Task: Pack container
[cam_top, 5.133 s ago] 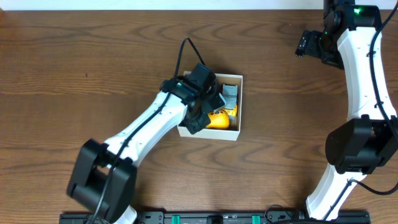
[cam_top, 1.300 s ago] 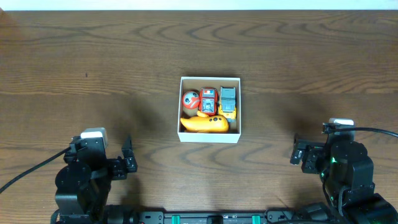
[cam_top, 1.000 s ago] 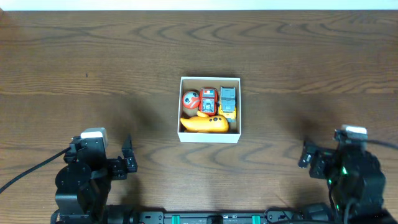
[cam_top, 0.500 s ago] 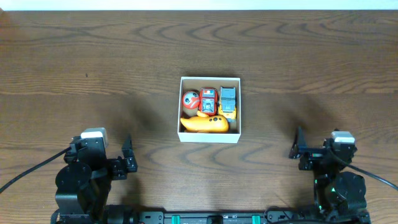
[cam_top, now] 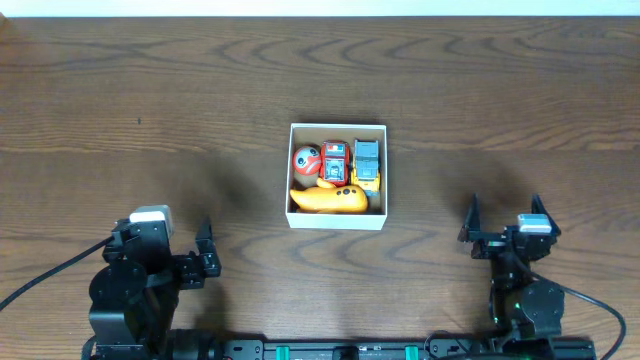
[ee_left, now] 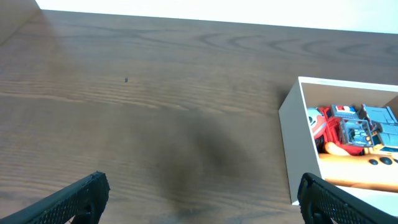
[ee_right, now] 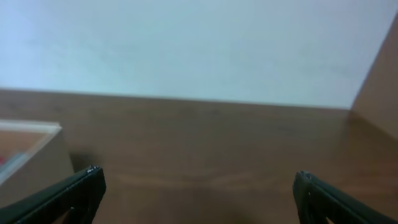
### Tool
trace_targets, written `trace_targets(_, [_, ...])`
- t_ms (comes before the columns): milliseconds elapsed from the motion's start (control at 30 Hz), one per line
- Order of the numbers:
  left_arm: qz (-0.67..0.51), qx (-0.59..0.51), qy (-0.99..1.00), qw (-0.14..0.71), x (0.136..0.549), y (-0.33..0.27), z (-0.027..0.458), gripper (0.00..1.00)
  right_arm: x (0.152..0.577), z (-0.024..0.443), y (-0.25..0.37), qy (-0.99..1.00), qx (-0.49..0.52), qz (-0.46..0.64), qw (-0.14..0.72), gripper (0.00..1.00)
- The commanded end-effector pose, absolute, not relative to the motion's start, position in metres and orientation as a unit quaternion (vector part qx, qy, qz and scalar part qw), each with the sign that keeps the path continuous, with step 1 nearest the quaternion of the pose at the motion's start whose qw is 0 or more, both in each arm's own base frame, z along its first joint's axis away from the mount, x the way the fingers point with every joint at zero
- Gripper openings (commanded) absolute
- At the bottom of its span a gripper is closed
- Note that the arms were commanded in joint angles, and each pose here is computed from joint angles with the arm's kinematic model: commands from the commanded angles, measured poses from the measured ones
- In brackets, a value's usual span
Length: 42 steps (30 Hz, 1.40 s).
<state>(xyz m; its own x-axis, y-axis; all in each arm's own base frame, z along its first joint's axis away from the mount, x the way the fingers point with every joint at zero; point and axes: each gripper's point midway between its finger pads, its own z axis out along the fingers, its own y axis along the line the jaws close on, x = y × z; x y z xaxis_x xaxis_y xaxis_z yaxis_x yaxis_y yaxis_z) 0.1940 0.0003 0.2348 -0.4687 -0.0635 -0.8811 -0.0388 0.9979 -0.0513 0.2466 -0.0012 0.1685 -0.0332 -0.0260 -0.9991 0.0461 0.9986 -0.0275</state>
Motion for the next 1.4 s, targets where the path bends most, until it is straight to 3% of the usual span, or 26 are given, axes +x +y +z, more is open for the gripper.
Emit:
trace_targets(0, [-0.012,-0.036,0.855,0.517,0.1935,0.0013,0.2357,0.98,0.2460,0.1578,0.0014,0.731,-0.008,-0.025,0.682,0.99])
trace_targets(1367, [-0.012,-0.036,0.855,0.517,0.1934,0.0014,0.2357,0.98,0.2460,0.1580,0.0081,0.731,-0.022,-0.011,0.682,0.99])
